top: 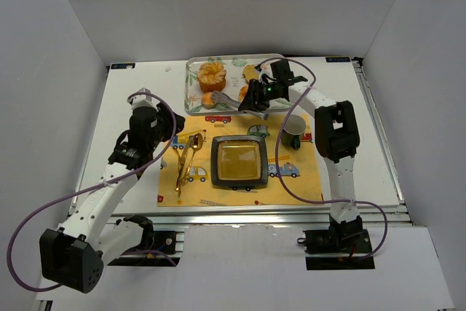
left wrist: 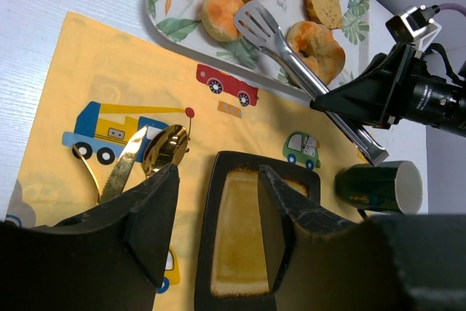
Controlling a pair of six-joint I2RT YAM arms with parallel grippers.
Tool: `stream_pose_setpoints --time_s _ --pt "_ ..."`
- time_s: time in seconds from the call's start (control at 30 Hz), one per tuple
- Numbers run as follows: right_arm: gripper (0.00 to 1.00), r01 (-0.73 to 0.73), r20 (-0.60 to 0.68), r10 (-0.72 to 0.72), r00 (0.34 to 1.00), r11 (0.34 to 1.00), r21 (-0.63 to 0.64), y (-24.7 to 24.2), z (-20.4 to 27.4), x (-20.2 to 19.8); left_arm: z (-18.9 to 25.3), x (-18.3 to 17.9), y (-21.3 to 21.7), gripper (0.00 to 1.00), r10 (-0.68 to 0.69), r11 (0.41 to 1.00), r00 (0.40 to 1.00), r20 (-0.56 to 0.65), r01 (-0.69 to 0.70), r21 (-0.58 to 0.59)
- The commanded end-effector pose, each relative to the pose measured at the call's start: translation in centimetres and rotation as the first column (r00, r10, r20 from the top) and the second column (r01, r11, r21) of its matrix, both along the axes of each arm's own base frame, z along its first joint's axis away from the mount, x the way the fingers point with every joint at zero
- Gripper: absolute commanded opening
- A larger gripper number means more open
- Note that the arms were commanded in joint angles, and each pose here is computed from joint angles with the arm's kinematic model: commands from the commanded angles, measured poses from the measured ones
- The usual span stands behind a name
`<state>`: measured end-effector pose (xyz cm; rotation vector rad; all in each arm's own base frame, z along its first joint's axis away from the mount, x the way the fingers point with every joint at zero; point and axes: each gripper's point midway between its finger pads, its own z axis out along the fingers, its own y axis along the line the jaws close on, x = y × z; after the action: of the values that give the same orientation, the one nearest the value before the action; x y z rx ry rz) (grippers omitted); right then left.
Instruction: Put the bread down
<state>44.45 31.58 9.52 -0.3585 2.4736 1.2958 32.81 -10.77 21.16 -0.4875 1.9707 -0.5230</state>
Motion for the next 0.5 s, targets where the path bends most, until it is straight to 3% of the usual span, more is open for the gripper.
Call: stream_pose_setpoints --time_s 0.0,0.27,0.47 --pt "0.40 -0.014 0.042 0.012 0.999 0.999 0.051 1.1 1.8 0.7 2.1 0.5 0.2 0.57 0.008 1.000 0.999 0.044 -0.008 -0.006" --pt "0.09 -0.043 0.100 0.034 0.994 0.996 0.083 0.7 4.4 0.3 2.5 0.4 0.3 0.57 0.013 1.000 0.998 0.059 -0.012 -0.014" --pt "0.02 -0.113 0.219 0.087 0.972 0.987 0.110 -2.0 9.3 -1.5 2.9 -0.1 0.6 0.57 0.023 1.000 0.996 0.083 -0.022 -0.022"
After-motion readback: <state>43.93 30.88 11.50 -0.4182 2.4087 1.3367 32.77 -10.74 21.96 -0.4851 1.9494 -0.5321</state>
